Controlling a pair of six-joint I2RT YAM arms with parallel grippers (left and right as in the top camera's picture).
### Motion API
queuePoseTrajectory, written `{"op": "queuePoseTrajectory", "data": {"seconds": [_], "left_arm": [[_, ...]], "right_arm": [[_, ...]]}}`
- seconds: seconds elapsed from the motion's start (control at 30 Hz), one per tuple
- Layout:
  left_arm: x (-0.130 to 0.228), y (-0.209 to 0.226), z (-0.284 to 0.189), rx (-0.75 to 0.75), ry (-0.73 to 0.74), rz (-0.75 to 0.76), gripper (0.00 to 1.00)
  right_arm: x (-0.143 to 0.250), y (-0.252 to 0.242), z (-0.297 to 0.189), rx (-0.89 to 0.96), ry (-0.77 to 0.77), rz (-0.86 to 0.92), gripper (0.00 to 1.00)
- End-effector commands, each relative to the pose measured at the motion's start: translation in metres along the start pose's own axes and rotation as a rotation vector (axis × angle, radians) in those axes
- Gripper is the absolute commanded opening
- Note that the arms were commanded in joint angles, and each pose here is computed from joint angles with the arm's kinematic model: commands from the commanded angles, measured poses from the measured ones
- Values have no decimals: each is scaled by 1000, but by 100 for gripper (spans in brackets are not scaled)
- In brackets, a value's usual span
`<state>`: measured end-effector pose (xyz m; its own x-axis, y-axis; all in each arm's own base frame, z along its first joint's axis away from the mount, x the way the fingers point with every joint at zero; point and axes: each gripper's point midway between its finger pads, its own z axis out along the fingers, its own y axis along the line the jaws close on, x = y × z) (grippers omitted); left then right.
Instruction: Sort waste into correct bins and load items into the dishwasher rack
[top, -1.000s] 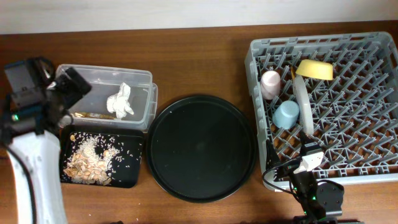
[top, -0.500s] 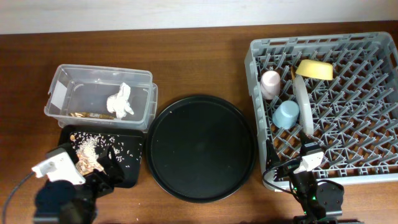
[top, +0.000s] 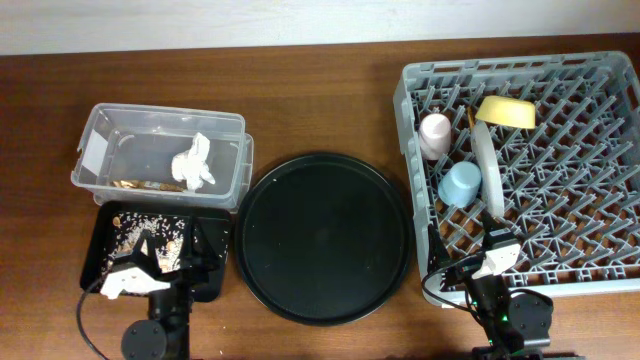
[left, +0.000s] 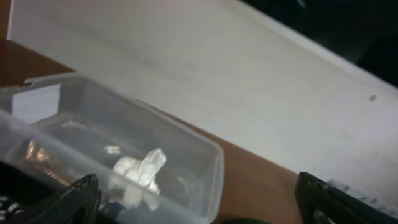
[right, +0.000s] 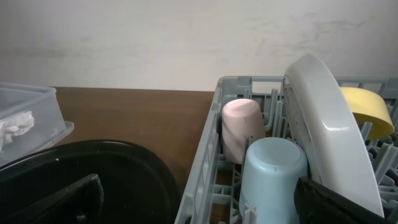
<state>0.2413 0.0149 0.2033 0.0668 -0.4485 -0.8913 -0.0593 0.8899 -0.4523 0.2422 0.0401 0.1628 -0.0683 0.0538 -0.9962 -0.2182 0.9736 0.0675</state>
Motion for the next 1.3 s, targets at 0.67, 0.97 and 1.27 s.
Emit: {"op": "queuePoseTrajectory", "data": {"seconds": [0.67, 0.97, 1.27], "left_arm": [[51, 1, 1, 77, 129, 524, 99], [51, 1, 1, 77, 129, 524, 99], [51, 1, 1, 77, 129, 524, 99]], "right_arm": [[2, -4, 0, 19, 2, 12, 99], [2, -4, 0, 19, 2, 13, 99], [2, -4, 0, 19, 2, 13, 99]]}}
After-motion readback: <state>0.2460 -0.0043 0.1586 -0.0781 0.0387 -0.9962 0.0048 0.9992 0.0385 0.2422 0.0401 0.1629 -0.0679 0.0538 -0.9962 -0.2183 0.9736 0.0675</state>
